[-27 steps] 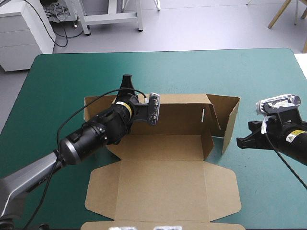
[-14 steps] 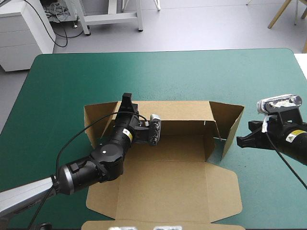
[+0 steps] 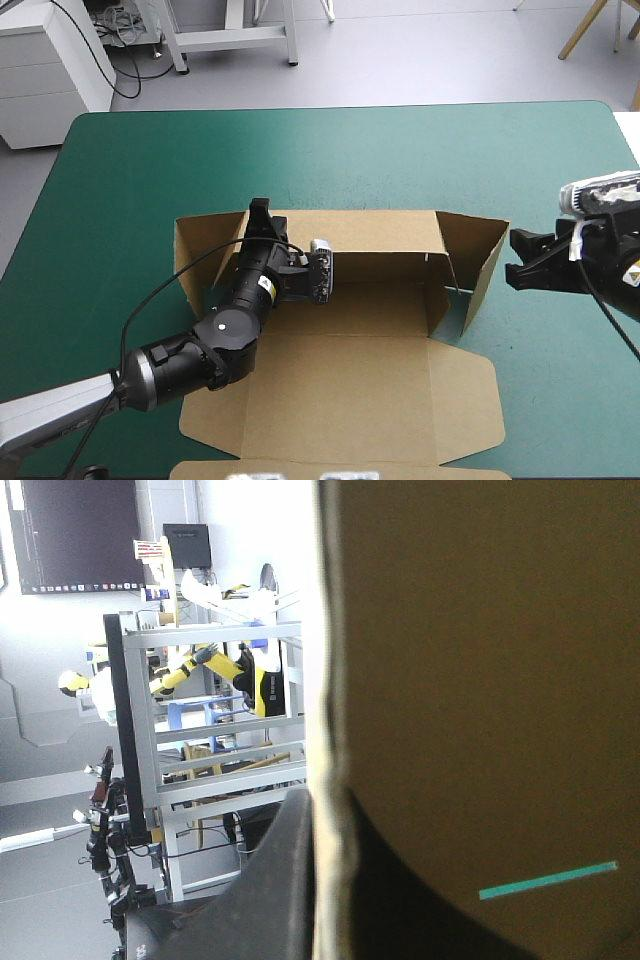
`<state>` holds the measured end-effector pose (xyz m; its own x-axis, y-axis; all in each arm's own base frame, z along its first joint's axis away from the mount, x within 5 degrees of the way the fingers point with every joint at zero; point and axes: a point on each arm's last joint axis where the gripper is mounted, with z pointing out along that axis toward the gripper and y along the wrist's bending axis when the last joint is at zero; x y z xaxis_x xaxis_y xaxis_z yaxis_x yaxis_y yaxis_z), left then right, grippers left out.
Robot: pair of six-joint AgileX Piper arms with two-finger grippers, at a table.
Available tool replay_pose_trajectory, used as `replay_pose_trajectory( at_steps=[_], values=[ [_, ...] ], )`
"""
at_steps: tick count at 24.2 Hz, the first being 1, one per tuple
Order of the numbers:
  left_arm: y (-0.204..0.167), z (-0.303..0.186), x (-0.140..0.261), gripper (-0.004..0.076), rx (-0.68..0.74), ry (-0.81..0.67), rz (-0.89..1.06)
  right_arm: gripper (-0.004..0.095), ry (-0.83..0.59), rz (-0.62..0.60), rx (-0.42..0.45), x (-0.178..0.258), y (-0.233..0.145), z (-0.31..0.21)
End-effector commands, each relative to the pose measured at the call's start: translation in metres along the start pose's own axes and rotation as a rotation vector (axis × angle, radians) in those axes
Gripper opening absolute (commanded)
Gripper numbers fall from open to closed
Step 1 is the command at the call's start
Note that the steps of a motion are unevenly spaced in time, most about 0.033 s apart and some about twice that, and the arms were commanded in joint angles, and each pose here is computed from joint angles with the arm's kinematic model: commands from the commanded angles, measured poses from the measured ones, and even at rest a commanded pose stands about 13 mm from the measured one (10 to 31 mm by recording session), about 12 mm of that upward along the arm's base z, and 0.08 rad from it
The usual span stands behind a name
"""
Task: Fold the box
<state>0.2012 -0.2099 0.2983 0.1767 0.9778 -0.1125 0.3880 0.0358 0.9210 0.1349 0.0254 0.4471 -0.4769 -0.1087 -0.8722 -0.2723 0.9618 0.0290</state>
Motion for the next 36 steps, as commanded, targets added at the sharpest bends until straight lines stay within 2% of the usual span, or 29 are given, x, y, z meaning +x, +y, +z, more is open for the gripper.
replay_pose_trajectory(
  at_steps=[1,5,9,11,16,20,30,36],
  values=[
    [0.008,-0.007,-0.002,-0.001,-0.017,-0.022,-0.05,0.0771,-0.135,-0.014,0.016,-0.024,0.002,-0.022],
    [0.008,-0.007,-0.002,-0.001,-0.016,-0.025,-0.052,0.0775,-0.114,-0.026,0.004,-0.054,-0.001,-0.019],
    [0.008,-0.007,-0.002,-0.001,-0.015,-0.025,-0.067,0.0774,-0.006,-0.016,-0.009,-0.084,-0.015,0.032],
    [0.008,-0.007,-0.002,-0.001,-0.015,-0.025,-0.067,0.0774,0.071,0.003,-0.017,-0.1,-0.026,0.076],
    [0.007,-0.006,-0.002,-0.001,-0.016,-0.025,-0.064,0.0772,0.245,0.071,-0.046,-0.103,-0.042,0.148],
    [0.007,-0.006,-0.002,-0.001,-0.016,-0.025,-0.068,0.0772,0.363,0.138,-0.052,-0.087,-0.053,0.204],
    [0.008,-0.006,-0.001,-0.001,-0.019,-0.014,-0.069,0.0772,0.474,0.175,-0.057,-0.059,-0.054,0.221],
    [0.008,-0.006,-0.001,-0.001,-0.019,-0.014,-0.069,0.0751,0.545,0.179,-0.057,-0.035,-0.05,0.21]
  ],
)
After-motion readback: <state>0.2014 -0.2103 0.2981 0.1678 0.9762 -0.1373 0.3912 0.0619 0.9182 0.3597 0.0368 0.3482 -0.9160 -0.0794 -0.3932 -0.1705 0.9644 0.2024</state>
